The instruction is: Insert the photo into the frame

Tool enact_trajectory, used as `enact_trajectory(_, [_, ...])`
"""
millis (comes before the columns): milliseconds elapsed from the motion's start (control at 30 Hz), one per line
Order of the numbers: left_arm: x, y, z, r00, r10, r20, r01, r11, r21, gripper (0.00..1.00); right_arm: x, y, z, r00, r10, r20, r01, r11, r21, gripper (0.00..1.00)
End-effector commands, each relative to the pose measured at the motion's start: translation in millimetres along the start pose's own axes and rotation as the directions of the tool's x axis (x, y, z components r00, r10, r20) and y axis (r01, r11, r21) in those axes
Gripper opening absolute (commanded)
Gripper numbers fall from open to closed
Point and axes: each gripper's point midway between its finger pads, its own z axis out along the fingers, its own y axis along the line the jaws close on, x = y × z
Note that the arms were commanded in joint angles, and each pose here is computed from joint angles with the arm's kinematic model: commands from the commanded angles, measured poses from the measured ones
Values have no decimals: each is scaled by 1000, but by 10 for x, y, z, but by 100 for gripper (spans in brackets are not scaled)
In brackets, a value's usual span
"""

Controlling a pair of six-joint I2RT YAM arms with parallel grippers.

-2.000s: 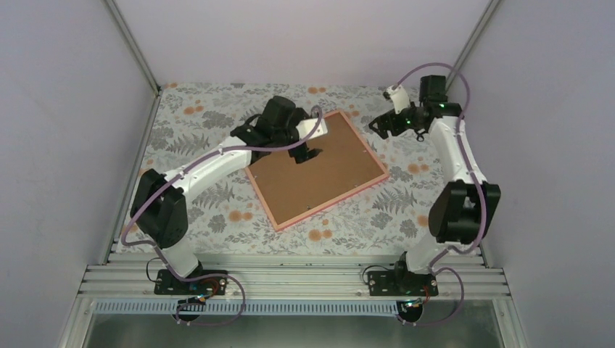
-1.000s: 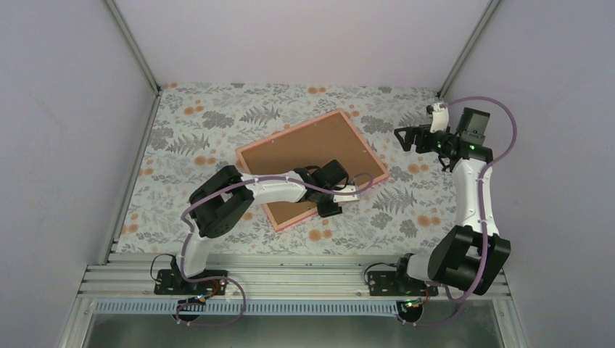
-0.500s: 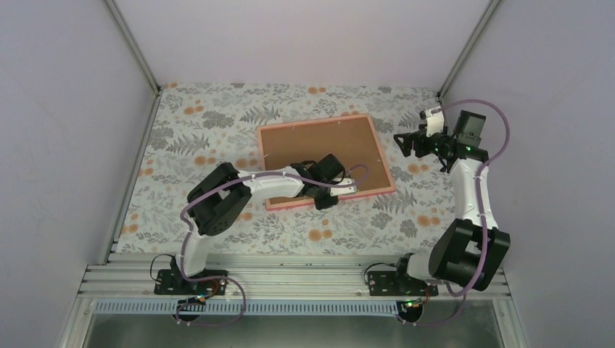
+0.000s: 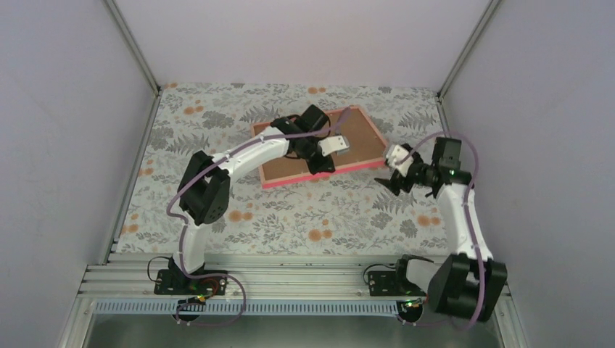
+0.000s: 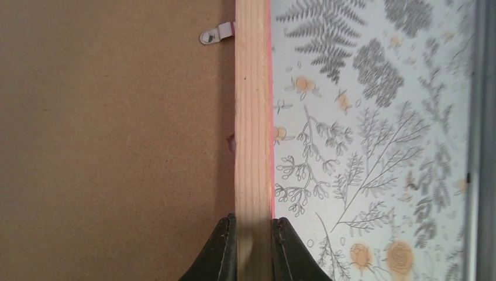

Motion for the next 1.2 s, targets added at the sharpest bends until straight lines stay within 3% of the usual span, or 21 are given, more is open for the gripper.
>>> enact_trajectory(0, [-407,-136,-428,995,-7,102,-6,992,125,2,37,200,3,925,-380,-19,380,923,64,93])
enact_trajectory(200, [-520,-126,-565,994,10,105,-27,987,162,2,-11,117,143,832,-548,-83,554,821,137,94])
enact_trajectory(333, [-520,-155,-595,995,15,103,-33,984,176,2,-147,-13,228,812,-574,-101,583,794,176,94])
enact_trajectory(433, [-532,-153,-617,994,13,107,-33,983,183,2,-200,-33,277,803,-588,-98,596,786,166,89])
enact_trajectory(700, [-690,-175,-953,988,13,153,-48,973,224,3,-251,-38,385,744,-655,-129,668,729,152,51])
enact_trajectory(967, [-702,-103,-1235,985,101,138,-116,987,107,4,-523,-116,334,744,-655,-136,669,726,159,12])
enact_trajectory(1033, [-677,-21,-1383,984,140,111,-143,989,22,24,-617,-125,296,750,-649,-132,662,733,158,7])
enact_trajectory(1100, [-667,56,-1572,978,187,90,-179,980,-87,54,-689,-98,255,758,-641,-120,652,745,143,4])
enact_trajectory(1167, [-671,83,-1736,964,252,79,-234,954,-190,73,-773,-82,217,765,-636,-104,645,752,137,4])
